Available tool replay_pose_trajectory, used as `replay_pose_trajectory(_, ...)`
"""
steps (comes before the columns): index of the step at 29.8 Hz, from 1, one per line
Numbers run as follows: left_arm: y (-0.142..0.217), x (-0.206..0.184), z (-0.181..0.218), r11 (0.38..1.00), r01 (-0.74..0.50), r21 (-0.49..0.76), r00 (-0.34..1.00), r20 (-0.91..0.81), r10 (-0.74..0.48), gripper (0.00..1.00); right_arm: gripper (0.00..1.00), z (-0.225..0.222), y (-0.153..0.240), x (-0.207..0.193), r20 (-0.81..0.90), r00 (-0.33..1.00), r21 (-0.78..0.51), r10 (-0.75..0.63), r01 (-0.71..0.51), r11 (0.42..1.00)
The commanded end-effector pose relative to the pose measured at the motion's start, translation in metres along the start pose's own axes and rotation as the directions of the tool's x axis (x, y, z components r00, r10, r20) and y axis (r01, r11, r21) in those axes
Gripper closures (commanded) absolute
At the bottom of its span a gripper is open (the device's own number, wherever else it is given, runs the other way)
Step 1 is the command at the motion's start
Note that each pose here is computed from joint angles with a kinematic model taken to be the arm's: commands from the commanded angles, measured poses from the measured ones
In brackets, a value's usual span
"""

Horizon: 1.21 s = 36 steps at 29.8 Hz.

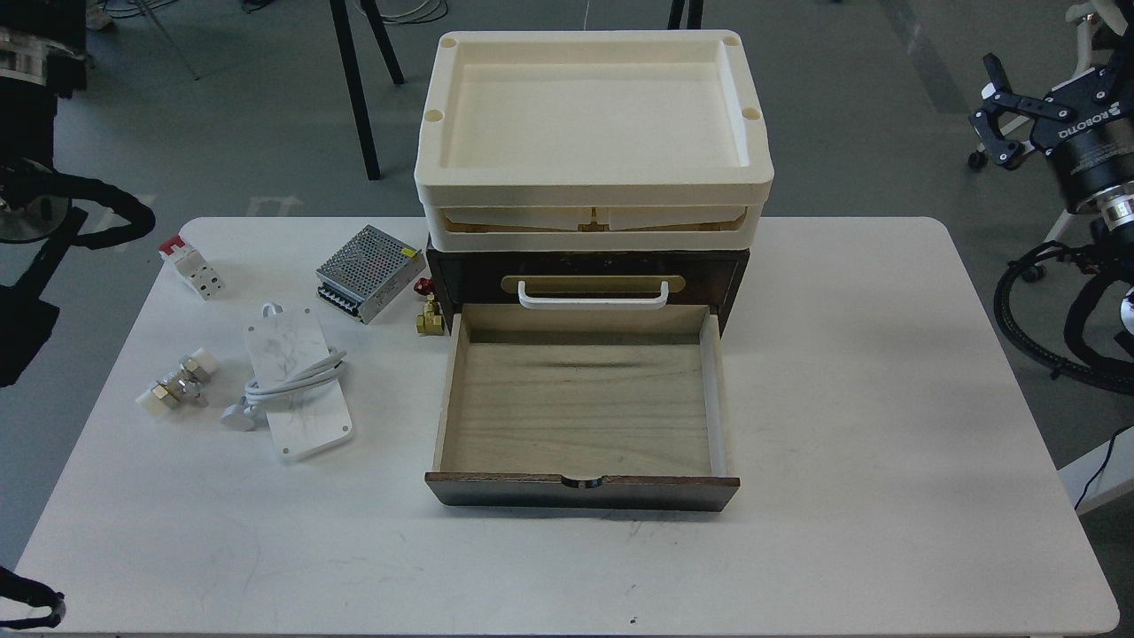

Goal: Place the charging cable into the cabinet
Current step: 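Move the left arm down and outward toward the white charger, then lower the left gripper onto the white charger with coiled cable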

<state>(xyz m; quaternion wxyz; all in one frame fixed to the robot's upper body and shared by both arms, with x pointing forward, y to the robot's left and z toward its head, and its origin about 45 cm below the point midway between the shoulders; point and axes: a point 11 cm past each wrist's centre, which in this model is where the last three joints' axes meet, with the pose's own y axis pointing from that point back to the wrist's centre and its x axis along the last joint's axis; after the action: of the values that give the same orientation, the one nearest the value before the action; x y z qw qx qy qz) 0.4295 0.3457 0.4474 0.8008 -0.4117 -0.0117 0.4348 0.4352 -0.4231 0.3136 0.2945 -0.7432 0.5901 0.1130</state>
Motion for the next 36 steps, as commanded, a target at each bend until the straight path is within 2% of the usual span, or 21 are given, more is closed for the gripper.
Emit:
replay_pose_trajectory(1,0.006,-0.056,-0.015,0.934,0.254,0.253,0.915,0.249,-0.316,0.00,0.00,-0.006,0.003,0.005,-0.014,1.000,0.003,0.011,-0.011,1.000)
replay_pose_trajectory(3,0.028,-0.077,-0.031,0.821,0.336,0.462,0.778,0.355,-0.519,0.00,0.00,-0.008,0.003,0.006,-0.018,1.000,0.006,0.013,-0.013,1.000)
replay_pose_trajectory(5,0.056,-0.082,-0.043,0.676,0.333,0.658,0.606,0.399,-0.688,0.00,0.00,-0.009,0.003,0.006,-0.018,1.000,0.007,0.013,-0.013,1.000)
replay_pose_trajectory(9,0.120,-0.059,-0.054,0.351,0.155,0.923,0.269,0.302,-0.914,0.01,0.00,-0.004,0.009,0.011,-0.015,1.000,-0.004,0.027,-0.027,1.000)
replay_pose_trajectory(11,0.152,-0.040,-0.060,0.195,0.043,0.980,0.132,0.188,-0.973,0.01,0.00,0.000,0.012,0.013,-0.011,0.999,-0.012,0.034,-0.034,0.999)
replay_pose_trajectory(14,0.205,-0.005,-0.067,-0.045,-0.141,0.989,-0.033,-0.050,-0.998,0.02,0.00,0.004,0.017,0.016,-0.010,0.999,-0.022,0.044,-0.044,0.999)
replay_pose_trajectory(17,0.236,0.037,-0.059,-0.176,-0.328,0.928,-0.150,-0.235,-0.960,0.03,0.00,0.006,0.020,0.018,-0.010,0.999,-0.027,0.049,-0.050,0.998)
replay_pose_trajectory(19,0.245,0.055,-0.064,-0.210,-0.389,0.897,-0.180,-0.298,-0.937,0.03,0.00,0.007,0.020,0.019,-0.010,0.999,-0.028,0.051,-0.051,0.998)
replay_pose_trajectory(22,0.245,0.058,-0.089,-0.199,-0.364,0.910,-0.184,-0.280,-0.942,0.03,0.00,0.007,0.022,0.020,-0.010,0.998,-0.029,0.054,-0.055,0.998)
replay_pose_trajectory(36,0.266,0.083,-0.150,-0.205,-0.355,0.912,-0.110,-0.258,-0.960,0.05,0.00,0.006,0.025,0.024,-0.017,0.998,-0.032,0.066,-0.067,0.997)
